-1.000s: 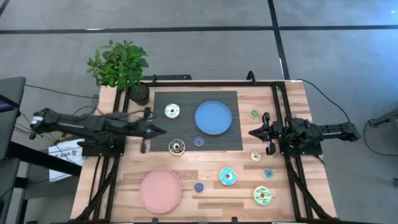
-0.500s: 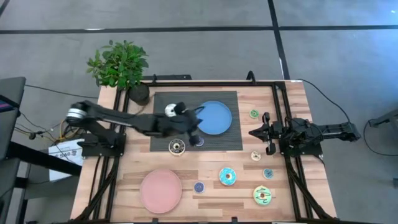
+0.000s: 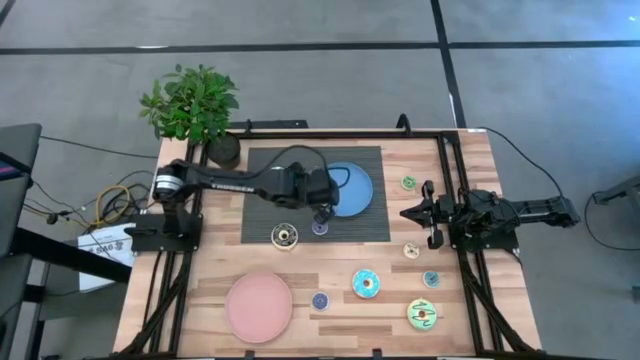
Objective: Pick & Place donuts
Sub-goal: Put the big white donut on the light orange plate, then put the small green donut on the blue plate
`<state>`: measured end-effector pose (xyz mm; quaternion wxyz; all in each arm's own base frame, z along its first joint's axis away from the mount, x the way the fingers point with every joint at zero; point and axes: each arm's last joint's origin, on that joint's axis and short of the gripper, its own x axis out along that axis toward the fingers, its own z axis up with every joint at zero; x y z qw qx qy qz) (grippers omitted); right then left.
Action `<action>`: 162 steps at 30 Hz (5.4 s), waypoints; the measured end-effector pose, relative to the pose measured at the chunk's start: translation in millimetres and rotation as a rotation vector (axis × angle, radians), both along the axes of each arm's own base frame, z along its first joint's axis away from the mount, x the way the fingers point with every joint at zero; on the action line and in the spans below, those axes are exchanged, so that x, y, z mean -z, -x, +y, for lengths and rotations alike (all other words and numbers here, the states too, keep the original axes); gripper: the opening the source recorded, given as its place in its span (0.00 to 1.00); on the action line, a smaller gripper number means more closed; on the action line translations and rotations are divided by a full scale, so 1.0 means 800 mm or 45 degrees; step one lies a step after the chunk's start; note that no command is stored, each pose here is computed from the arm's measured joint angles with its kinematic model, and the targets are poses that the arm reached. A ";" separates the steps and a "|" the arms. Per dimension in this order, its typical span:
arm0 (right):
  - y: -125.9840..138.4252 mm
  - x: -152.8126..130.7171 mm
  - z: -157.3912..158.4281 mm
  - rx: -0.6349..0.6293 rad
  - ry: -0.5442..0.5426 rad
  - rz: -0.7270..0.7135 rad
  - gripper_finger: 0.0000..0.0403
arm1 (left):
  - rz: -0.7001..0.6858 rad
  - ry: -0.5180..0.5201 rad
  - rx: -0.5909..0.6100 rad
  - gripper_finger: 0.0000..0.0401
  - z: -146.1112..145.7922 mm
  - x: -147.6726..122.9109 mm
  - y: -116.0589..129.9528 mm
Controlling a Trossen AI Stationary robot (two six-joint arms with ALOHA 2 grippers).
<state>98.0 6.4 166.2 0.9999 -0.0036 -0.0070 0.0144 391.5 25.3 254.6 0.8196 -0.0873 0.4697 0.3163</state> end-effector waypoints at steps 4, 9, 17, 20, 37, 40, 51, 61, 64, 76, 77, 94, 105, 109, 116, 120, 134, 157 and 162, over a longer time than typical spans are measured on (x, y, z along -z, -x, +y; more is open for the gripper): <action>0.000 0.000 0.000 0.000 0.000 0.000 0.00 | 0.076 0.158 0.013 0.36 0.018 0.017 0.009; 0.000 0.000 0.000 0.000 0.000 0.000 0.00 | 0.178 0.219 0.004 0.58 0.036 0.031 0.022; 0.000 0.000 0.000 0.000 0.000 0.000 0.00 | 0.388 0.323 -0.027 0.81 0.072 0.052 0.051; 0.000 0.000 0.000 0.000 0.000 0.000 0.00 | 0.424 0.329 -0.038 0.82 0.086 0.054 0.057; 0.000 0.000 0.000 0.000 0.000 0.000 0.00 | 0.447 0.414 0.008 0.77 0.144 0.092 0.089; 0.000 0.000 0.000 0.000 0.000 0.000 0.00 | 0.431 0.404 0.010 0.76 0.149 0.094 0.090; 0.000 0.000 0.000 0.000 0.000 -0.001 0.00 | 0.427 0.437 0.044 0.70 0.157 0.117 0.104; 0.000 0.000 0.000 0.000 0.000 0.000 0.00 | 0.403 0.392 0.054 0.53 0.159 0.118 0.101; 0.000 0.000 0.000 0.000 0.000 0.000 0.00 | 0.405 0.389 0.048 0.45 0.159 0.118 0.101; 0.000 0.000 0.000 0.000 0.000 0.000 0.00 | 0.394 0.406 0.006 0.23 0.159 0.118 0.101; 0.000 0.000 0.000 0.000 0.000 0.000 0.00 | 0.396 0.417 -0.001 0.22 0.158 0.116 0.101; 0.000 0.000 0.000 0.000 0.000 0.000 0.00 | 0.561 0.477 -0.082 0.21 0.058 0.021 0.064; 0.000 0.000 0.000 0.001 0.000 -0.001 0.00 | 0.410 0.533 -0.045 0.21 -0.149 -0.031 0.103; 0.000 0.000 0.000 0.000 0.000 0.000 0.00 | 0.368 0.512 -0.067 0.21 -0.215 -0.032 0.131; 0.000 0.000 0.000 0.000 0.000 0.000 0.00 | 0.251 0.425 -0.024 0.21 -0.289 -0.032 0.177; 0.000 0.000 0.000 0.000 0.000 0.000 0.00 | 0.247 0.406 0.072 0.21 -0.312 -0.028 0.196; 0.000 0.000 0.000 0.000 0.000 0.000 0.00 | 0.297 0.507 0.298 0.21 -0.330 0.081 0.220; 0.000 0.000 0.000 0.000 0.000 0.000 0.00 | 0.385 0.595 0.341 0.42 -0.328 0.094 0.226; 0.000 0.000 0.000 0.001 0.000 0.000 0.00 | 0.383 0.659 0.337 0.47 -0.331 0.083 0.223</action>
